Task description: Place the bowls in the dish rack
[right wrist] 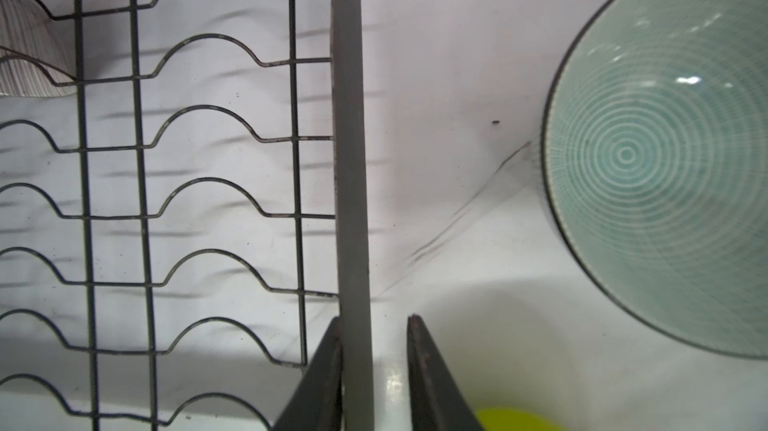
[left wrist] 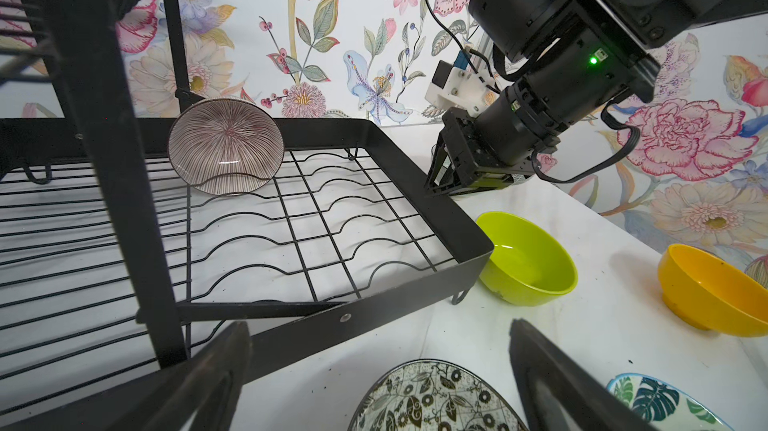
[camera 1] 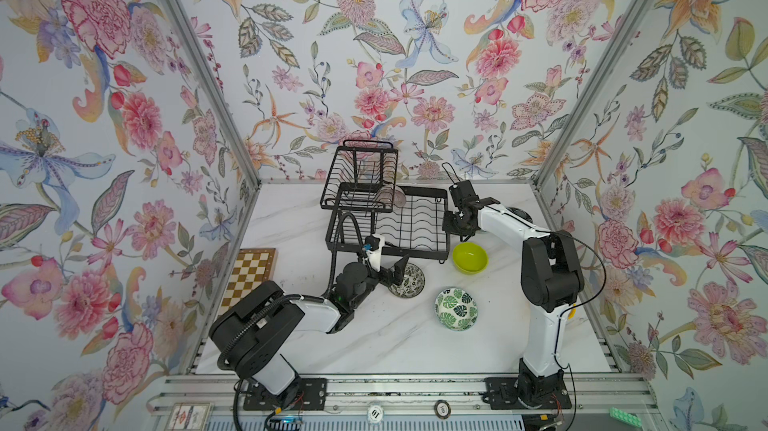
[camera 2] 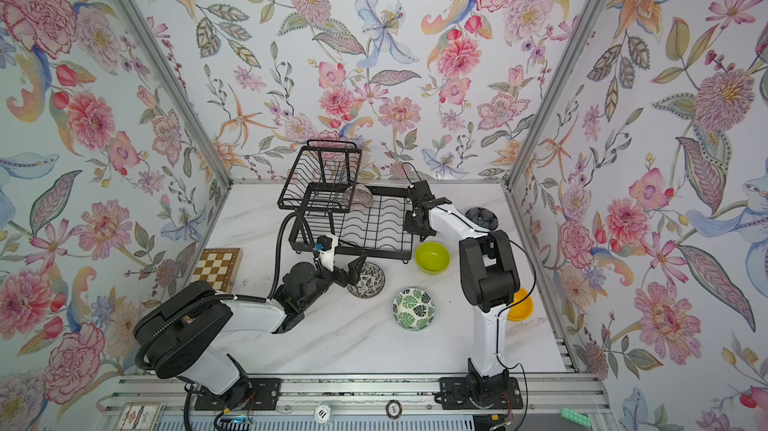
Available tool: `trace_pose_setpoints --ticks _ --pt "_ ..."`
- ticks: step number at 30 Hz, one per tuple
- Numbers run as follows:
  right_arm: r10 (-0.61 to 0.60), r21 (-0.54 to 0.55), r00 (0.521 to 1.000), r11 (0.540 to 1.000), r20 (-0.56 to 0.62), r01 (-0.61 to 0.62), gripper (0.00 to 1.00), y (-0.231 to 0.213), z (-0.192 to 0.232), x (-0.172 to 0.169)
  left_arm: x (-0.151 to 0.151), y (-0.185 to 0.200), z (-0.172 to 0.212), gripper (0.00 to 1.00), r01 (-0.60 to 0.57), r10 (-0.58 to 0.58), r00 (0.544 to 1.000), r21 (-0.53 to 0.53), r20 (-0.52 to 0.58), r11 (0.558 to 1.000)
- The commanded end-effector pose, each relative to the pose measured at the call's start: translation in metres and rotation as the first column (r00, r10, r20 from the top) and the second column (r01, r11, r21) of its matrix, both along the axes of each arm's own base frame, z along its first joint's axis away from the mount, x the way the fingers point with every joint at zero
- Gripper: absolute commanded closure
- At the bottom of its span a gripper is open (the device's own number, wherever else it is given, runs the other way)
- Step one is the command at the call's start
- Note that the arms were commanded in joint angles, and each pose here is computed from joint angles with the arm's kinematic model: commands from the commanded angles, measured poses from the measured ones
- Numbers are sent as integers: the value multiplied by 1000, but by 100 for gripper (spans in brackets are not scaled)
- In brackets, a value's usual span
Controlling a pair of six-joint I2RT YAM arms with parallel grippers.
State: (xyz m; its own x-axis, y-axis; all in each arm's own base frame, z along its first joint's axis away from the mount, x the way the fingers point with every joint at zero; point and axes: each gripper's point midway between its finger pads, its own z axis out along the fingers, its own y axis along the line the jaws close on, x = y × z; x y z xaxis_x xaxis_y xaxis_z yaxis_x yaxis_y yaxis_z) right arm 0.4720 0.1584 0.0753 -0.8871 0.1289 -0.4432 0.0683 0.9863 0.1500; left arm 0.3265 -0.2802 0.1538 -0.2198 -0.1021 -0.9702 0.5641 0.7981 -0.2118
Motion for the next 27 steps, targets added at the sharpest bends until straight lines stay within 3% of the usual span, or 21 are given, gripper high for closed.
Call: trace_pose_setpoints --ticks 1,10,22,24,27 --pt "37 -32 999 999 -13 -37 84 0 -9 7 0 -4 13 1 5 -5 999 -4 38 1000" --pt "92 -147 994 984 -53 -99 100 -7 -16 28 0 -2 13 1 -2 2 999 0 42 1000" --pt "165 -317 985 933 -53 -173 100 -26 -7 48 2 -1 13 1 -12 11 999 12 43 1000" --pt "159 -301 986 939 -51 -166 82 -25 -5 46 2 0 13 1 -15 15 999 13 44 1000" --pt "150 -236 988 960 -27 -152 80 -15 6 43 4 5 11 1 -42 42 999 -1 33 999"
